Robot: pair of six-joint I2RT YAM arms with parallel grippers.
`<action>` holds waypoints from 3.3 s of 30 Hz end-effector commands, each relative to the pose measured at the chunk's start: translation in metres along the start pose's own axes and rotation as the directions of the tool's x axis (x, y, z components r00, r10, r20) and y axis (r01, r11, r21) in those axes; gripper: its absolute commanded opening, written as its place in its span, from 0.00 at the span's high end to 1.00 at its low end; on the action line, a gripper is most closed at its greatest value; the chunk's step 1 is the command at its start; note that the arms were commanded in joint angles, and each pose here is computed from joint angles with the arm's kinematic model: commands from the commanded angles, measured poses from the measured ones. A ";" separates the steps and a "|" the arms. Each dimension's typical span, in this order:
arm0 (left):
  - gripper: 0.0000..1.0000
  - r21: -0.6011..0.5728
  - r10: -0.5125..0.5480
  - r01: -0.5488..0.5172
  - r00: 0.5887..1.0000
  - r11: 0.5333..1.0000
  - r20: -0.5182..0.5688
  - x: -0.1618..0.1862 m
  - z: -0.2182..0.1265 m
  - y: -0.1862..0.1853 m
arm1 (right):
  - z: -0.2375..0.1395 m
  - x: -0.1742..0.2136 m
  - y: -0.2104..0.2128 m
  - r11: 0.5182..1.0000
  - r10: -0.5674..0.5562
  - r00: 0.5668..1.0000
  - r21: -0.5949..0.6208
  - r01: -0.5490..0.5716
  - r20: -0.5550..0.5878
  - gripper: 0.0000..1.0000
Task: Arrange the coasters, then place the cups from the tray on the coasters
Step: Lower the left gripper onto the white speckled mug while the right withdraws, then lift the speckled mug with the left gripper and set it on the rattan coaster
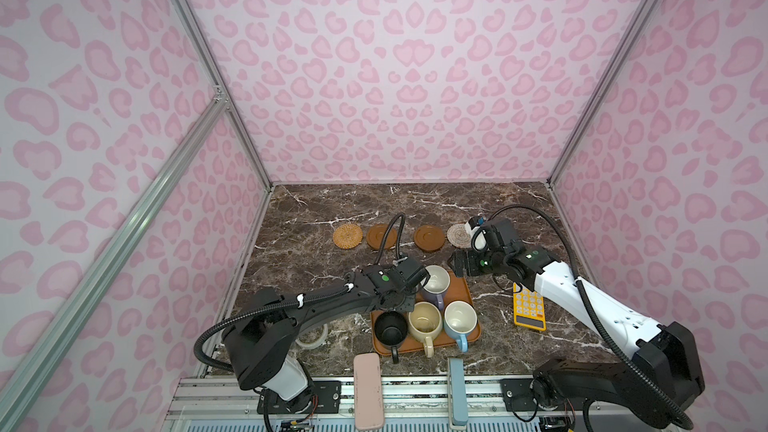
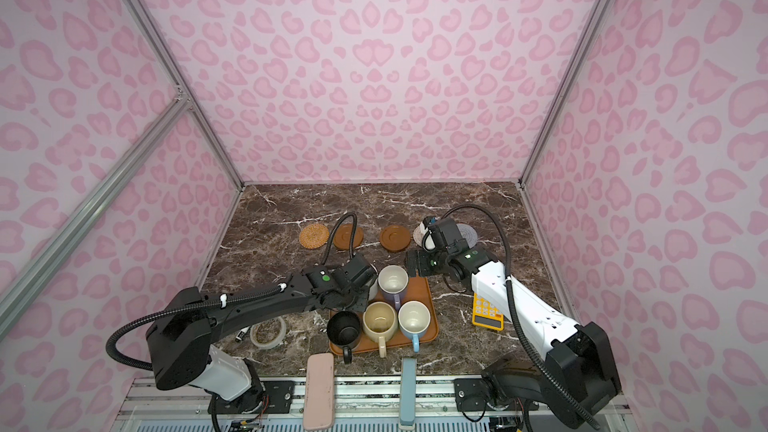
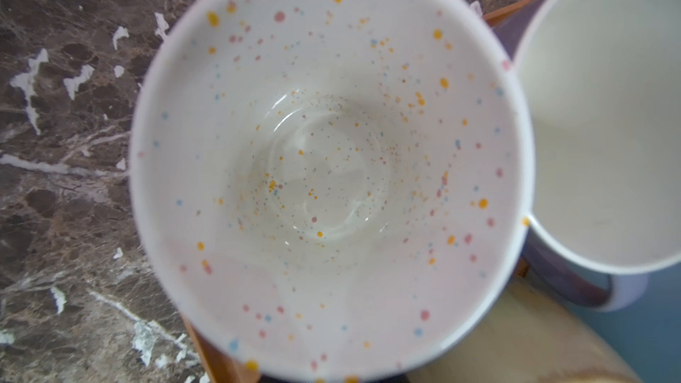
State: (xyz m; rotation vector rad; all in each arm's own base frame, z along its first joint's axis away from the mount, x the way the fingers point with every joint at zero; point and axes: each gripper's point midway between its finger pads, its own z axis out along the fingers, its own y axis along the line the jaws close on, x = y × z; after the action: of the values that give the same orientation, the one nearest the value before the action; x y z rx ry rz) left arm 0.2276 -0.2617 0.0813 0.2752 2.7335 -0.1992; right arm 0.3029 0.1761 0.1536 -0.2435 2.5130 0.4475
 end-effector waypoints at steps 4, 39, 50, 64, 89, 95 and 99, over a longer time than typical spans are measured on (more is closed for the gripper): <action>0.97 0.009 -0.015 0.015 0.994 1.000 0.106 -0.021 -0.017 0.001 | -0.001 -0.006 0.005 1.000 0.000 1.000 -0.026 0.000 0.026 0.01; 0.97 -0.203 -0.237 0.312 0.916 0.928 0.322 -0.152 -0.021 0.180 | 0.060 -0.080 0.161 0.962 -0.125 0.986 -0.231 0.148 0.109 0.02; 0.97 -0.166 -0.245 0.307 0.918 0.937 0.312 -0.190 0.016 0.196 | 0.083 -0.083 0.153 0.965 -0.131 0.989 -0.218 0.144 0.072 0.02; 0.97 -0.171 -0.254 0.301 0.934 0.938 0.253 -0.185 0.042 0.206 | 0.093 -0.089 0.138 0.971 -0.122 0.991 -0.201 0.130 0.052 0.02; 0.13 -0.159 -0.323 0.375 0.905 0.913 0.276 -0.169 0.027 0.212 | 0.068 -0.064 0.107 0.992 -0.123 0.992 -0.042 0.122 -0.011 0.01; 0.02 -0.091 -0.365 0.415 0.870 0.905 0.332 -0.165 -0.017 0.203 | 0.029 -0.033 0.067 0.980 -0.114 0.991 0.158 0.123 -0.065 0.01; 0.02 0.033 -0.380 0.392 0.864 0.919 0.331 -0.160 -0.041 0.179 | 0.014 -0.003 0.057 0.983 -0.110 0.987 0.136 0.126 -0.118 0.03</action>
State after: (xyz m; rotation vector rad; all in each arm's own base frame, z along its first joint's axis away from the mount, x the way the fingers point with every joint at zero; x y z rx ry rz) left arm 0.4091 -0.0926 0.1529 -0.3106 2.4192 -0.1514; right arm 0.3157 0.2544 0.1742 -0.3720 2.5295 0.2894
